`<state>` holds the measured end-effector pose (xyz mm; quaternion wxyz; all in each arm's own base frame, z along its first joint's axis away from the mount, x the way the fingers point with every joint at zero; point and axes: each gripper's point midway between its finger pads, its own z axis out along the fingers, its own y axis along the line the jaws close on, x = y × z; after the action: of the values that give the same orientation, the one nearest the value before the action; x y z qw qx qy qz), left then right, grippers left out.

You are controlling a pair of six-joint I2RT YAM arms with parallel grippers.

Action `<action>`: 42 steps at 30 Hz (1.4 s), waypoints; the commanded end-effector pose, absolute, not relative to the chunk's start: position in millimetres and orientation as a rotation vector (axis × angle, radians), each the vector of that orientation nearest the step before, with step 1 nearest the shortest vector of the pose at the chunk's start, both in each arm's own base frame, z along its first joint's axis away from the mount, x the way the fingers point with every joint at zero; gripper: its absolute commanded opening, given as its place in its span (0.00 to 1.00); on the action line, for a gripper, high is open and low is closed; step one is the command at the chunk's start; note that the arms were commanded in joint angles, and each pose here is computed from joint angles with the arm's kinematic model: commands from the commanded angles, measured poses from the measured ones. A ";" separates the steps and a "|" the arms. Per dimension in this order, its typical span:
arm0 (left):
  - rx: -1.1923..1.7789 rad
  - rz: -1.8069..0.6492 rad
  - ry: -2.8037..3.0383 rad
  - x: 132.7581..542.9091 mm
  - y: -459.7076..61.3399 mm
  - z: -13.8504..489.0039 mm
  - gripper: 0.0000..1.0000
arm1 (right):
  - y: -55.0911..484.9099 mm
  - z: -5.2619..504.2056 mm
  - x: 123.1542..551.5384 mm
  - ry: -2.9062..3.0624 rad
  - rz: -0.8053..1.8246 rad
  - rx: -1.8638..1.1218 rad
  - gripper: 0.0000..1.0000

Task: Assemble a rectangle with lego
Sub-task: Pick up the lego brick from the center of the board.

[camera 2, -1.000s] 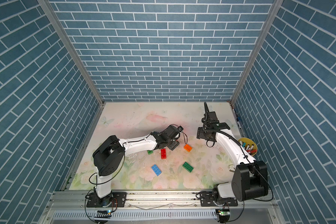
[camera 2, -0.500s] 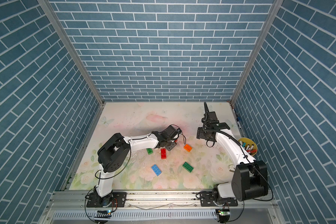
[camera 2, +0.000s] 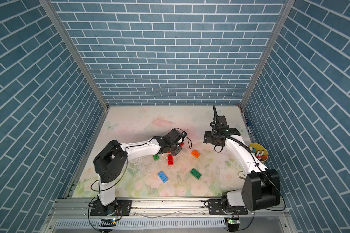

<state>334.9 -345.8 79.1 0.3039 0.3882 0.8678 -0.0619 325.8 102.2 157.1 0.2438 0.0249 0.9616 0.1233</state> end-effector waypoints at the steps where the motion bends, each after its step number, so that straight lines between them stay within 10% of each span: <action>1: 0.953 -0.356 2.200 334.8 -344.2 148.0 0.00 | 123.4 203.9 331.5 2.445 0.502 -0.036 0.79; 15: 0.792 -1.142 1.821 286.1 -311.1 299.6 0.00 | 233.8 338.3 297.1 1.895 1.327 -0.535 0.68; 42: 0.749 -1.454 1.590 256.2 -315.5 348.5 0.00 | 292.8 356.0 274.7 1.791 1.429 -0.677 0.57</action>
<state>267.6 -312.5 331.1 0.4105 0.2777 0.6705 -0.5521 267.0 289.8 346.7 0.3543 -0.2703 0.7038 0.5532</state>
